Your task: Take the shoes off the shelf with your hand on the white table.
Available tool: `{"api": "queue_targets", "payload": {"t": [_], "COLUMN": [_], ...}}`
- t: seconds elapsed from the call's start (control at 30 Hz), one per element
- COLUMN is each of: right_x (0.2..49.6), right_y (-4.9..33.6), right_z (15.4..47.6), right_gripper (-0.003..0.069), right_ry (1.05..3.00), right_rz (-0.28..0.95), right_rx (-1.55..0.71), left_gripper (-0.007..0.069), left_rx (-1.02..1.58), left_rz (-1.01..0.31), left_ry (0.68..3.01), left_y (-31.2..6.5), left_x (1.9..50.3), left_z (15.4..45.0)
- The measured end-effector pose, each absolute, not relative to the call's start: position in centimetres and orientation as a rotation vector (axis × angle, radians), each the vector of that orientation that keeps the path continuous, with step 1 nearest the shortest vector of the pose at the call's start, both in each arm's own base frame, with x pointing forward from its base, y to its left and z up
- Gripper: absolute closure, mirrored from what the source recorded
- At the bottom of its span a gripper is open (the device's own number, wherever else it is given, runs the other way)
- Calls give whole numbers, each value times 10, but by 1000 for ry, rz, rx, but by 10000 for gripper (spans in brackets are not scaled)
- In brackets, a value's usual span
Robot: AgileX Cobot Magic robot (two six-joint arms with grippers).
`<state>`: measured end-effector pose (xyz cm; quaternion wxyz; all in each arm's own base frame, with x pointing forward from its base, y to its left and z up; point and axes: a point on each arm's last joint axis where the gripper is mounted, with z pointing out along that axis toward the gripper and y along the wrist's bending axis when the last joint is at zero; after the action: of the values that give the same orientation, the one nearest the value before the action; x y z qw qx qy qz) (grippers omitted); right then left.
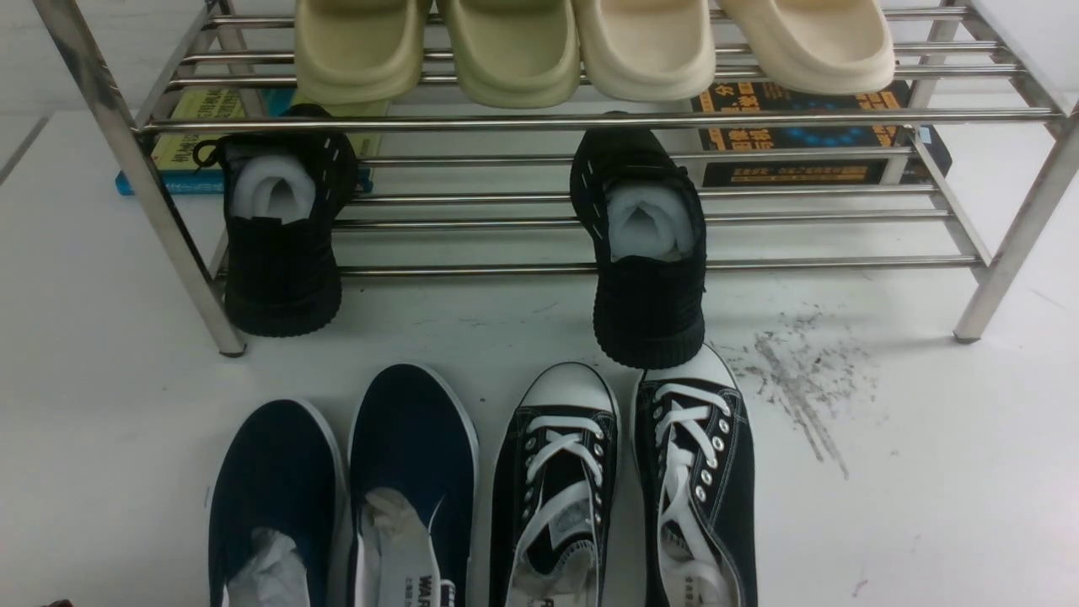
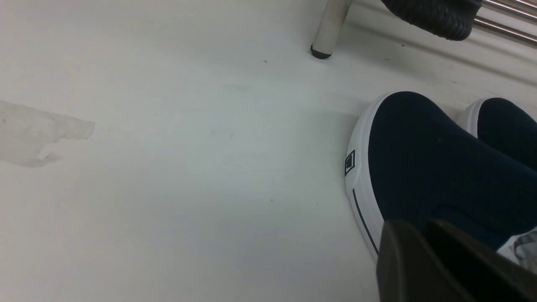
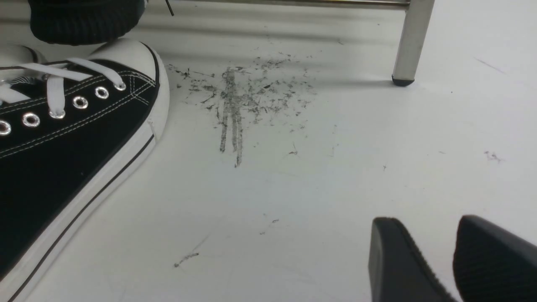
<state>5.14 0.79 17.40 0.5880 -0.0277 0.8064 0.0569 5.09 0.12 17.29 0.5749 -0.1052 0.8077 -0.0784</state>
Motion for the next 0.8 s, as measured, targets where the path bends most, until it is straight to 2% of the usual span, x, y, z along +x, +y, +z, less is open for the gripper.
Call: {"api": "queue_targets", "payload": {"t": [0.8], "right_x": [51], "right_y": [8], "right_z": [174], "right_gripper": [421], "right_ry": [1879], "right_rz": [133], "right_rx": [-65], "left_gripper": [514], "left_rx": [-246], "left_rz": [-183], "left_ry": [1891], "left_y": [1], "left_x": [51], "left_z": [173]}}
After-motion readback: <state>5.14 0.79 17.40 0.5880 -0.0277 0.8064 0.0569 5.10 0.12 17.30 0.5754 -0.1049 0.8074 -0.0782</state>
